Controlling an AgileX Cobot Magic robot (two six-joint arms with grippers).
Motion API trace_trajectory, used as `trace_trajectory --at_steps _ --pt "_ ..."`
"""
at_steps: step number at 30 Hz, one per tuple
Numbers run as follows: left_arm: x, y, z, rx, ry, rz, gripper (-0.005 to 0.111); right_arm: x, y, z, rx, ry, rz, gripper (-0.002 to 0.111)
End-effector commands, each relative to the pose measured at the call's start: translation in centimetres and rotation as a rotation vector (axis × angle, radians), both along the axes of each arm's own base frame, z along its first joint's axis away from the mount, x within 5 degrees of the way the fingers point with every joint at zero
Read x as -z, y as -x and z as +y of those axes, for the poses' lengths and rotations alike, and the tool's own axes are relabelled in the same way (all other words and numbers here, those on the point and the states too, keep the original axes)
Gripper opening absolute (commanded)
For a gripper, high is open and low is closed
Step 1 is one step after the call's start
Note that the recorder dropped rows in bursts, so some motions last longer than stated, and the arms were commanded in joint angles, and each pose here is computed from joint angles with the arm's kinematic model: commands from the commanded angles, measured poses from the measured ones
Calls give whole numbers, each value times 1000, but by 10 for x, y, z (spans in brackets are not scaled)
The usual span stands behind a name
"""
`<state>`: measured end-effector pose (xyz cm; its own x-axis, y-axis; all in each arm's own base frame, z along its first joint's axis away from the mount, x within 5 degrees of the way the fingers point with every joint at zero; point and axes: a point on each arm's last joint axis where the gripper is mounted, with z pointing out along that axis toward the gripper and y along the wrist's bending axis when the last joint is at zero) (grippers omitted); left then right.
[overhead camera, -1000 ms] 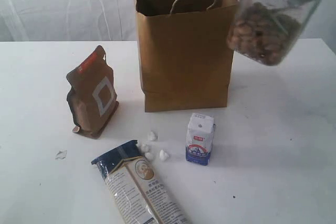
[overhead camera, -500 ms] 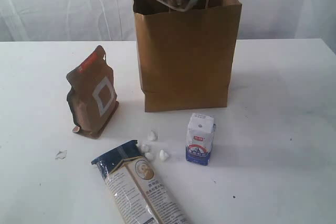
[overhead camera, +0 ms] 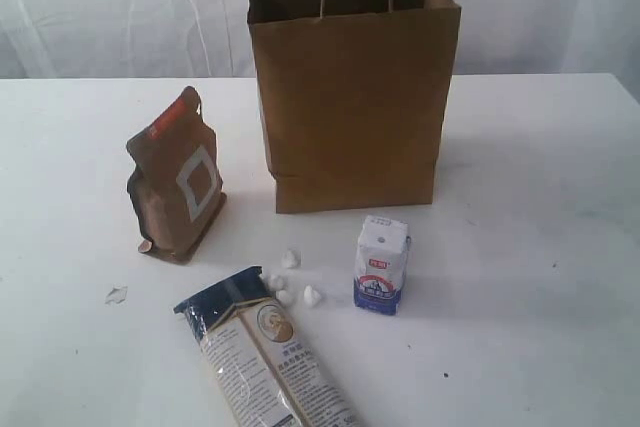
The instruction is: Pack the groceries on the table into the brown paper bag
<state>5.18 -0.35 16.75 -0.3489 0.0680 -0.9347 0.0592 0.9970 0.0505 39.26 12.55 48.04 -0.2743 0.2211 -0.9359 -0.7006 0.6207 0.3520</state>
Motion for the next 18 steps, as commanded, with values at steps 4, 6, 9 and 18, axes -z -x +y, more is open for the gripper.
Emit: trace_trajectory --at_steps 4,6,9,18 --pt "1 0 0 2 9 1 0 -43 41 1 -120 -141 -63 30" --pt "1 0 0 2 9 1 0 -58 52 -4 -78 -117 -167 30" --pt "1 0 0 2 9 1 0 -73 50 -18 124 -133 -289 30" --pt "1 0 0 2 9 1 0 -25 17 -3 13 48 -193 30"
